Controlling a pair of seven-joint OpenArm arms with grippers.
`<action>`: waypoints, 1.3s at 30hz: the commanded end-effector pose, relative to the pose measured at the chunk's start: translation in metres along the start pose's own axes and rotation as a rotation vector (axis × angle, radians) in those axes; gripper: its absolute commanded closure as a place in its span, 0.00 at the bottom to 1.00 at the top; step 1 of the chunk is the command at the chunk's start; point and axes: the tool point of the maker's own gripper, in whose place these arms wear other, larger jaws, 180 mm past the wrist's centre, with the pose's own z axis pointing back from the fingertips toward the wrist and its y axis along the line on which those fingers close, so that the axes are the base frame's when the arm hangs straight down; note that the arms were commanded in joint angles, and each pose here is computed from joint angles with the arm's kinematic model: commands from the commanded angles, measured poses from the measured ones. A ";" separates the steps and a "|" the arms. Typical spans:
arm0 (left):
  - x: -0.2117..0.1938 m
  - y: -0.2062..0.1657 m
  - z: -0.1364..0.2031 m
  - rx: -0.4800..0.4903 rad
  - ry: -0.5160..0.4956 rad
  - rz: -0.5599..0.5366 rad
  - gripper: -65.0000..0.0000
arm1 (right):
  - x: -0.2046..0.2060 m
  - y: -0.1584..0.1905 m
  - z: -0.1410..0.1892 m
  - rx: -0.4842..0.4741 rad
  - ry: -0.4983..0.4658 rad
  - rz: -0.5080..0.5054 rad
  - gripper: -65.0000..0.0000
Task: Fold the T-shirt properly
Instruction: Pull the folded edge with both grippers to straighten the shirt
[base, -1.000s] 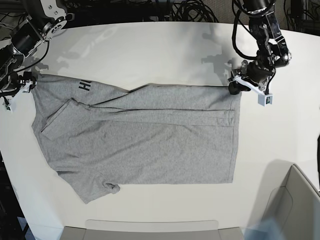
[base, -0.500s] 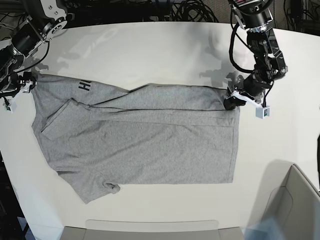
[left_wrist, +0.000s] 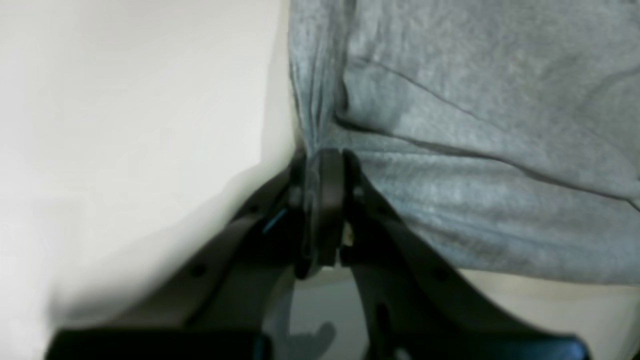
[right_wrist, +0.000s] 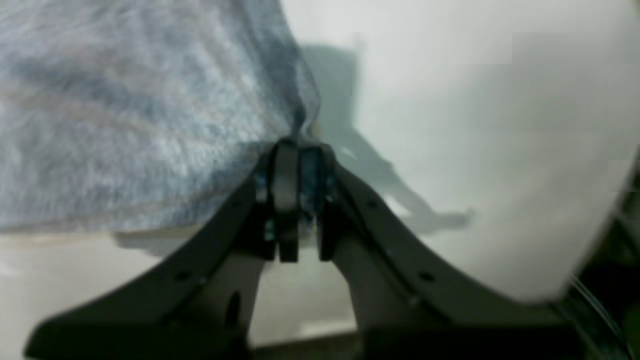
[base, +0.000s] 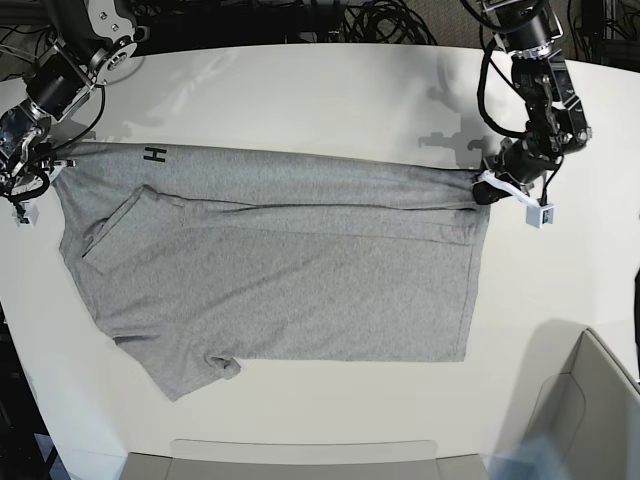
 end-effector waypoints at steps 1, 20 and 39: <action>-0.004 0.018 0.007 0.064 0.024 -0.022 1.00 | -0.056 -0.005 -0.005 -0.078 0.256 0.053 1.00; -0.053 0.101 0.066 0.209 0.108 -0.051 1.00 | -0.031 0.068 0.039 -0.303 0.205 0.240 1.00; -0.095 0.154 0.122 0.325 0.152 -0.072 1.00 | -0.069 0.079 0.029 -0.293 0.276 0.270 1.00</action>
